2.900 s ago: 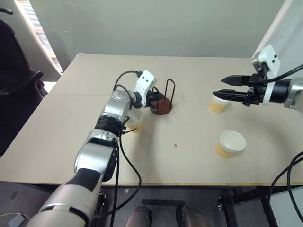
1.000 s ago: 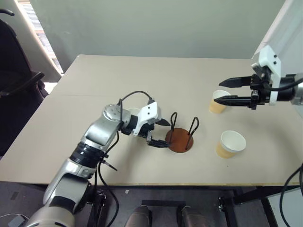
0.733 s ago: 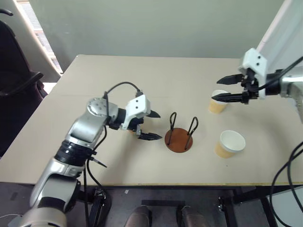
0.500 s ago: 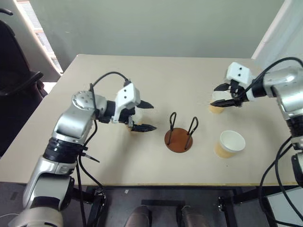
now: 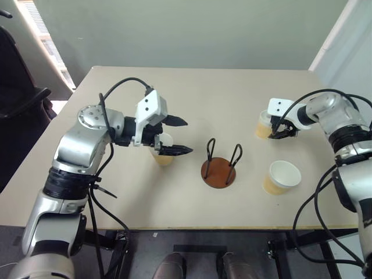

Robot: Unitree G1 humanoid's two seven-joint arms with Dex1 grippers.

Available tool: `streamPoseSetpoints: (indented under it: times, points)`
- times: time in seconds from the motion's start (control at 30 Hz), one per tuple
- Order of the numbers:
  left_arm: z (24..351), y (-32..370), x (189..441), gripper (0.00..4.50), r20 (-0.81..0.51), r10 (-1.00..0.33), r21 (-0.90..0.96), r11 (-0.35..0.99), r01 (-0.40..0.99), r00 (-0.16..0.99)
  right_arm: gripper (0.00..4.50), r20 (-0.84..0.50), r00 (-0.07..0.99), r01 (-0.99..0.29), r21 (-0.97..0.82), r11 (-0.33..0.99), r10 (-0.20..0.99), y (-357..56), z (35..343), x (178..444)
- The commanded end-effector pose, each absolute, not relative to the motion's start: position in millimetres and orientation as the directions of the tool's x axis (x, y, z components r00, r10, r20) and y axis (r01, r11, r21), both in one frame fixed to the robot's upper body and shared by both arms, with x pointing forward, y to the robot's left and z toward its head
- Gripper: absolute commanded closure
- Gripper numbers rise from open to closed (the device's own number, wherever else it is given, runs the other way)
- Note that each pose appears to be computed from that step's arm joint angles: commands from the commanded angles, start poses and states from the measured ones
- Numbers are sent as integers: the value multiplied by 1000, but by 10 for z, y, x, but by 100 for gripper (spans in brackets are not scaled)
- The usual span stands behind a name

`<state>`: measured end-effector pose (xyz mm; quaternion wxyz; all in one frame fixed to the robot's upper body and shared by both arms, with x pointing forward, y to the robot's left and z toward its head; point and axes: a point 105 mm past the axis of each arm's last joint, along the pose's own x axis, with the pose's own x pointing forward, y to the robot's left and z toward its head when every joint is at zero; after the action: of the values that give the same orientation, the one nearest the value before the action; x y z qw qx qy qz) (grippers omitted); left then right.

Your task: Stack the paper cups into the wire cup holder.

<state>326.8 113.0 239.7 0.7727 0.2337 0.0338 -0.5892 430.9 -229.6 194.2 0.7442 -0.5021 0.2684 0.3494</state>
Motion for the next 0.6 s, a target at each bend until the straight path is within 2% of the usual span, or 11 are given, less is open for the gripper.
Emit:
streamPoseSetpoints:
  times: [0.03,0.07,0.3,0.4,0.5,0.6]
  points:
    - [2504,1142,3225,0,-312,-896,363,196,911,317,164,-718,650,-760,-609,229,247,-2230,2098,4369]
    - [2504,1141,3224,0,-312,-896,363,196,911,317,185,-719,650,-760,-609,228,247,-2222,2093,4373]
    - [2516,1099,3191,0,-308,-903,359,180,916,299,436,-712,648,-761,-606,232,269,-2207,2158,4366]
    - [2500,1094,3178,0,-310,-905,356,175,918,293,444,-705,632,-774,-593,223,321,-2197,2276,4310]
    - [2467,1123,3159,0,-320,-903,348,169,922,286,444,-705,602,-786,-607,120,376,-2135,2482,4189]
    - [2413,1177,3085,0,-340,-907,315,138,939,247,444,-688,520,-783,-621,-40,506,-1779,2850,3830]
